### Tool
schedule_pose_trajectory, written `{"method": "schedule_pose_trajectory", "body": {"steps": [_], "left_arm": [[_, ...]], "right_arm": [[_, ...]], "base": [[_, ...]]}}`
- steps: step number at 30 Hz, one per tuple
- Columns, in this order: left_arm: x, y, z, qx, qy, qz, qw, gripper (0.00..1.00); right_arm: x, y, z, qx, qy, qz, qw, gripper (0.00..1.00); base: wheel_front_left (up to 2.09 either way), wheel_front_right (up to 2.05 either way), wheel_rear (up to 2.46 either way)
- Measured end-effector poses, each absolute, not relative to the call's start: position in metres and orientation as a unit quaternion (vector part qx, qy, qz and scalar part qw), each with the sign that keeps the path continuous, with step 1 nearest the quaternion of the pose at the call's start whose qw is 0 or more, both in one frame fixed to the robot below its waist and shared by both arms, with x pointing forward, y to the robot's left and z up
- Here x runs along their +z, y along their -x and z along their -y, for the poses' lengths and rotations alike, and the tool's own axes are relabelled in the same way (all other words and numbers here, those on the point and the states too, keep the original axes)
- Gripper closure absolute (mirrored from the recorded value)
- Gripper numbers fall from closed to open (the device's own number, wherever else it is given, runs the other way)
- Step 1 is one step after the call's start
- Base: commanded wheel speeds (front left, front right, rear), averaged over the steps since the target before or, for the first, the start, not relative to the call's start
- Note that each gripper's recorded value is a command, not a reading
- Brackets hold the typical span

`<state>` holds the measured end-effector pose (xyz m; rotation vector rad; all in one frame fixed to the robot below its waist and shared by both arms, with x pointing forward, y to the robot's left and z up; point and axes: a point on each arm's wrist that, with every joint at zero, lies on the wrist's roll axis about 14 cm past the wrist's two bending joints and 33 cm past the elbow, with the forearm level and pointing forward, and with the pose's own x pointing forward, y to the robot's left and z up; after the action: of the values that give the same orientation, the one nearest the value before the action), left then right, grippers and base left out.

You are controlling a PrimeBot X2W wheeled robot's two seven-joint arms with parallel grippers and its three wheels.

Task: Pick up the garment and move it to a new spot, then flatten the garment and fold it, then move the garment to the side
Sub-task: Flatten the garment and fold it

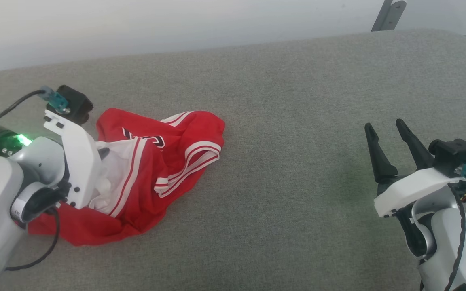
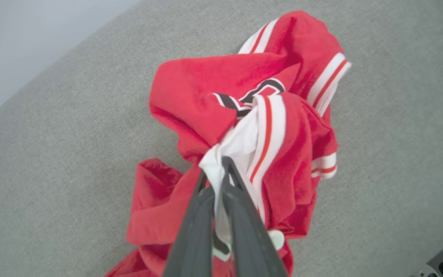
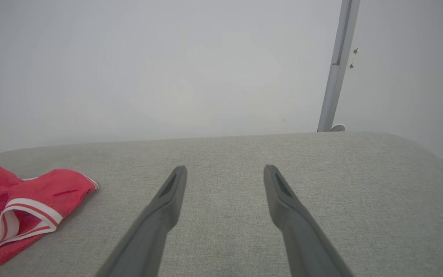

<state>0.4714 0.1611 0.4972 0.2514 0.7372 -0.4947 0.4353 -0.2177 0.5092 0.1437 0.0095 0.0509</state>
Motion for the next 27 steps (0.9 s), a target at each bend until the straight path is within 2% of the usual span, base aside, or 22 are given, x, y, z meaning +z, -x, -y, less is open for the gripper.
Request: {"method": "schedule_pose_trajectory", "body": {"steps": [2, 3, 4, 5, 8, 9, 10, 11, 13, 20, 27], "left_arm": [[0.499, -0.469, -0.158, -0.246, -0.127, -0.352, 0.894, 0.56], [0.499, -0.468, -0.156, -0.25, -0.131, -0.352, 0.892, 0.66], [0.5, -0.466, -0.153, -0.256, -0.133, -0.35, 0.891, 0.69], [0.5, -0.464, -0.149, -0.262, -0.133, -0.348, 0.89, 0.65], [0.496, -0.452, -0.132, -0.292, -0.124, -0.355, 0.879, 0.86], [0.495, -0.448, -0.125, -0.303, -0.124, -0.356, 0.875, 1.0], [0.492, -0.443, -0.12, -0.312, -0.126, -0.36, 0.87, 1.0], [0.489, -0.438, -0.115, -0.322, -0.124, -0.364, 0.865, 0.96], [0.482, -0.429, -0.109, -0.334, -0.12, -0.376, 0.856, 1.0], [0.469, -0.413, -0.092, -0.36, -0.105, -0.4, 0.836, 1.0], [0.506, -0.436, -0.1, -0.33, -0.085, -0.349, 0.873, 1.0]], "right_arm": [[0.509, -0.436, 0.217, 0.026, -0.072, -0.005, 0.997, 0.0], [0.509, -0.436, 0.217, 0.026, -0.072, -0.005, 0.997, 0.0], [0.508, -0.436, 0.217, 0.026, -0.072, -0.006, 0.997, 0.0], [0.508, -0.436, 0.217, 0.026, -0.073, -0.006, 0.997, 0.0], [0.507, -0.437, 0.217, 0.026, -0.073, -0.007, 0.997, 0.0], [0.507, -0.437, 0.217, 0.026, -0.073, -0.007, 0.997, 0.0], [0.507, -0.437, 0.216, 0.027, -0.073, -0.008, 0.997, 0.0], [0.506, -0.437, 0.216, 0.027, -0.073, -0.008, 0.997, 0.0], [0.505, -0.438, 0.216, 0.027, -0.073, -0.01, 0.997, 0.0], [0.503, -0.438, 0.214, 0.029, -0.074, -0.012, 0.997, 0.0], [0.506, -0.439, 0.218, 0.024, -0.074, -0.006, 0.997, 0.0]], "base": [[0.0, 0.0, 0.0], [0.0, 0.0, 0.0], [0.0, 0.0, 0.0], [0.0, 0.0, 0.0], [0.0, 0.0, 0.0], [0.0, 0.0, 0.0], [0.0, 0.0, 0.0], [0.0, 0.0, 0.0], [0.0, 0.0, 0.0], [0.0, 0.0, 0.0], [0.0, 0.0, 0.0]]}}
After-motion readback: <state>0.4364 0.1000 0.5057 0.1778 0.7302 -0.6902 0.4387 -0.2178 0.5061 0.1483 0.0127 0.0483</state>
